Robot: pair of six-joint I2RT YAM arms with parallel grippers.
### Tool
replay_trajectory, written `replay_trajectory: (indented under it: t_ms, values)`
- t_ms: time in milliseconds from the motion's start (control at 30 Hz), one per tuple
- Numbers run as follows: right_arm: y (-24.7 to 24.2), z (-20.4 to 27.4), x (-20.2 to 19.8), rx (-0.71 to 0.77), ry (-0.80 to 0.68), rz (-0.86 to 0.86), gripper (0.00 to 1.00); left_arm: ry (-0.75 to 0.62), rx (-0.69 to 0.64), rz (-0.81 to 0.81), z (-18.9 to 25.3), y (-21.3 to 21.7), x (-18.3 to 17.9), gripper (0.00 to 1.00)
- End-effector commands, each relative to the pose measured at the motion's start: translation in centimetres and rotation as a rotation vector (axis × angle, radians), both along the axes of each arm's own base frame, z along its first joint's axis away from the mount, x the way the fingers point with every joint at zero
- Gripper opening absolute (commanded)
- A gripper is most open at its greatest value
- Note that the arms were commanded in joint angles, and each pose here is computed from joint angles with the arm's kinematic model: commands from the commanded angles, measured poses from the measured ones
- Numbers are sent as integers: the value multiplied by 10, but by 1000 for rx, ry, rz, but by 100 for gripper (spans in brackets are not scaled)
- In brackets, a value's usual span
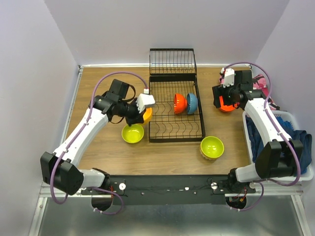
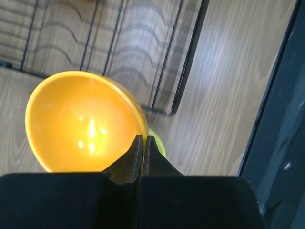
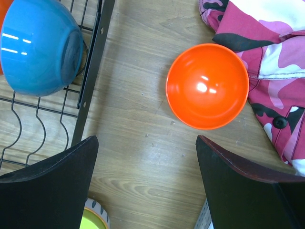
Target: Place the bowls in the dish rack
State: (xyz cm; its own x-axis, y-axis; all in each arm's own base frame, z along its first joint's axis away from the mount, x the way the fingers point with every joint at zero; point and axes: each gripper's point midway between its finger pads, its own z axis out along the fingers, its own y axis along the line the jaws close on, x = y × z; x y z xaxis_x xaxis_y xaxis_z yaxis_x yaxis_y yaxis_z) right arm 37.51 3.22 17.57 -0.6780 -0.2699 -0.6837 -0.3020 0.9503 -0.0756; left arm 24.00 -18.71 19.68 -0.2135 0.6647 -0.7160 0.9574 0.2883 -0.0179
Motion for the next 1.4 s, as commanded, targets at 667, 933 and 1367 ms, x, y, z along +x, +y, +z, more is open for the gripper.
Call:
replay_trajectory:
  t_ms: [667, 933, 1367]
  values:
    - [-30, 9, 10, -129, 90, -105, 91, 689, -1118, 399, 49, -91, 157, 0]
    - [-36, 2, 6, -157, 126, -131, 91, 752, -1184, 429, 32, -94, 174, 0]
    - [-34, 2, 17, -146, 136, -132, 91, 813, -1188, 516, -3, -103, 188, 0]
